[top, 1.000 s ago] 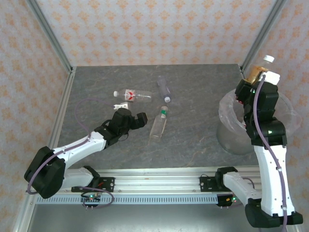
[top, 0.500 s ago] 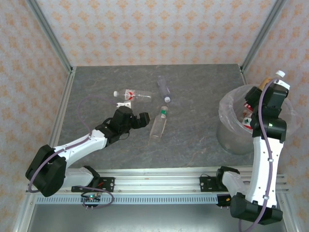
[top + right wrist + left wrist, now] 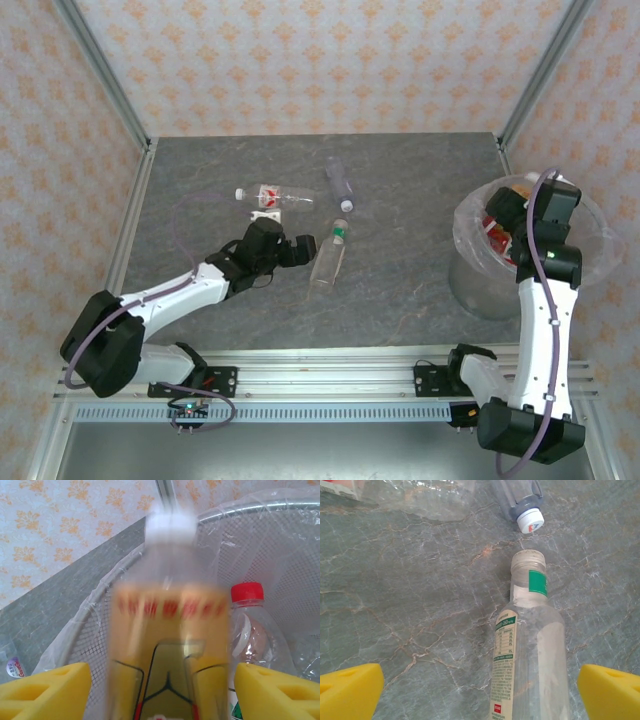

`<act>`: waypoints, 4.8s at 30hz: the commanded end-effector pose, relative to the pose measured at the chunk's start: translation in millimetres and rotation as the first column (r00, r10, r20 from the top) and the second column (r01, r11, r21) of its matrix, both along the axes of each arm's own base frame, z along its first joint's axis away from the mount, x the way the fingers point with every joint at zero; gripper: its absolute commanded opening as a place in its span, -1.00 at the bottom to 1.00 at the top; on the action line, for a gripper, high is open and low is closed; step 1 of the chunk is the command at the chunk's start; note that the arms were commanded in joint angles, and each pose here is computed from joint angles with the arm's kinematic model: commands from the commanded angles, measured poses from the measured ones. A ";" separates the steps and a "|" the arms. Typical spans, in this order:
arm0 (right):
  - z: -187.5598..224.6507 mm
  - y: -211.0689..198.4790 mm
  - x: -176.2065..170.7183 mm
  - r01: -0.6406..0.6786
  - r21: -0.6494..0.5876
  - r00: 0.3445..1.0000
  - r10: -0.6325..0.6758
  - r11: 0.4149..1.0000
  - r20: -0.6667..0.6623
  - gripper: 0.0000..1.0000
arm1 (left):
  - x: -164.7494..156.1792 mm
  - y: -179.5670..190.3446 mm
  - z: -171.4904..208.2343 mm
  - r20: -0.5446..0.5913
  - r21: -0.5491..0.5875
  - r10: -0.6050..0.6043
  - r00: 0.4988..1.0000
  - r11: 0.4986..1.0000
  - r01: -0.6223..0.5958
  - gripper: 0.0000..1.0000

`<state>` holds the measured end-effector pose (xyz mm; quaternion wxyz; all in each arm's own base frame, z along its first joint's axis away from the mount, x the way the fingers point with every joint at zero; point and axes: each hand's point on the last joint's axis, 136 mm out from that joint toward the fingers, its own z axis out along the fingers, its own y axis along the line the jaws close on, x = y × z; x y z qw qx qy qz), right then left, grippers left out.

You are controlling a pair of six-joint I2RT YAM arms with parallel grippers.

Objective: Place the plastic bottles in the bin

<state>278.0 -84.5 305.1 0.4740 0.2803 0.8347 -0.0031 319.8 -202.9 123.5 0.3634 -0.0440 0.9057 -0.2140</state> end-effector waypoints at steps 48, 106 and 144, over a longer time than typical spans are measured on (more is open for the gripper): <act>63.8 139.6 31.0 -0.430 0.071 0.888 0.408 0.900 0.210 0.98 | -41.4 -71.3 -55.2 -0.237 0.492 -0.079 0.968 0.849 0.190 1.00; 41.3 214.1 57.8 -0.593 0.128 0.799 0.562 0.795 0.212 0.98 | -41.3 -83.6 23.2 0.127 0.277 -0.266 0.956 0.935 0.224 -1.00; -21.1 384.1 90.0 -0.789 0.387 0.584 0.778 0.477 0.232 0.07 | -56.0 -72.4 91.0 0.347 -0.019 -0.341 0.874 0.929 0.371 -1.00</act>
